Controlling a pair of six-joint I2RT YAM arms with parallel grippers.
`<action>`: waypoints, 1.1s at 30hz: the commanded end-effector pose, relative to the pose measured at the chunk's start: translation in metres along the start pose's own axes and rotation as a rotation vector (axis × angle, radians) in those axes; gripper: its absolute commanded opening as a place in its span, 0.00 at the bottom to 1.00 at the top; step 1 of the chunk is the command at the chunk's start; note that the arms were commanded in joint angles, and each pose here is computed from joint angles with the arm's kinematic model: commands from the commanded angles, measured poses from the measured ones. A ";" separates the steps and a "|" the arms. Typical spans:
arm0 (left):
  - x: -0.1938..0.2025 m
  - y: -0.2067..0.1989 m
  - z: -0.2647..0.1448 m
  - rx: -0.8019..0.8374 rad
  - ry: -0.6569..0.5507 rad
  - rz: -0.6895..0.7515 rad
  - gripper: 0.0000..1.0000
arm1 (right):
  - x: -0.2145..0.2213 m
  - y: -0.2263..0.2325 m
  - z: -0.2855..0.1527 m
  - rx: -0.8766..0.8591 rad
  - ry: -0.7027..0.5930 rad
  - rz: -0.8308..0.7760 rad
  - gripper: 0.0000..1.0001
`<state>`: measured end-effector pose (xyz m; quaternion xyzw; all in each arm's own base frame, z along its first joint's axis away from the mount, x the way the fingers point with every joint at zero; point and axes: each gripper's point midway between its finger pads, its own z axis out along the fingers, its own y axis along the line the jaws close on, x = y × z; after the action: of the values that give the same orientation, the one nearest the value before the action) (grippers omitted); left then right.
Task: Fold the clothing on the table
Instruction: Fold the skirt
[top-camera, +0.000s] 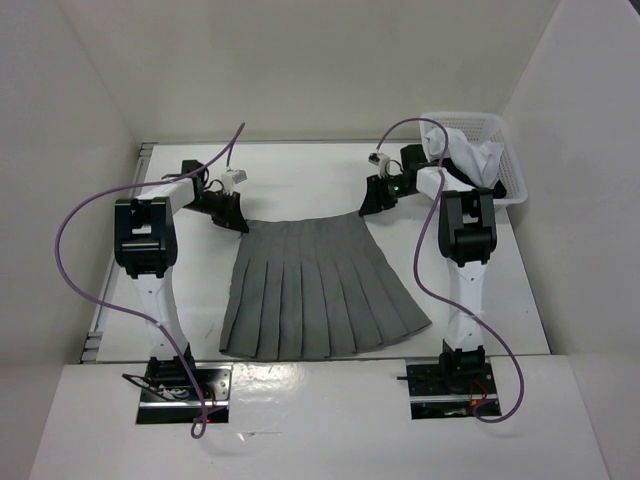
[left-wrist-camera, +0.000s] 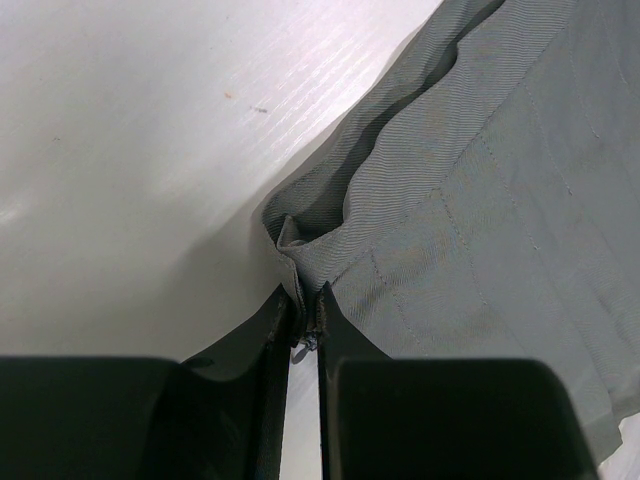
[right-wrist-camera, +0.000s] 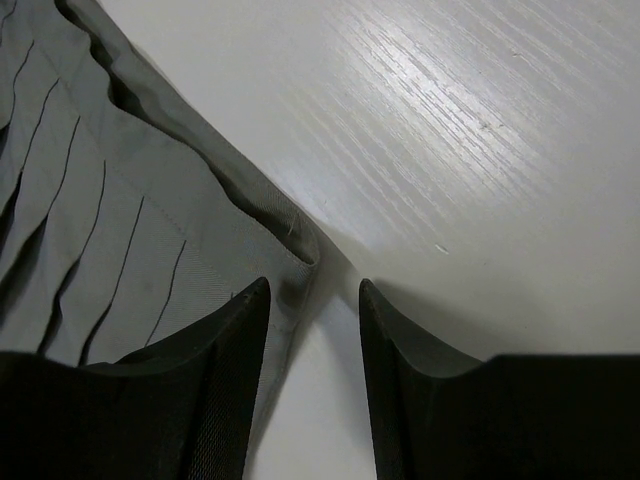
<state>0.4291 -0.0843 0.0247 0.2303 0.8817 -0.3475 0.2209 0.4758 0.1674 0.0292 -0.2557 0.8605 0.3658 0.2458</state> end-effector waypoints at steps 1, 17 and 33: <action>0.002 0.006 0.008 0.009 0.013 0.041 0.07 | 0.004 0.003 0.006 -0.020 0.023 -0.010 0.46; 0.000 0.005 0.008 0.020 0.014 0.043 0.07 | 0.002 0.012 0.017 -0.039 0.043 -0.022 0.36; -0.045 -0.004 -0.010 -0.023 -0.033 0.124 0.00 | -0.038 0.026 0.002 0.035 0.003 -0.085 0.00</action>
<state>0.4423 -0.0867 0.0305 0.2404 0.8816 -0.3425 0.2184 0.4730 0.1829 0.0257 -0.2648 0.8681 0.3543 0.2252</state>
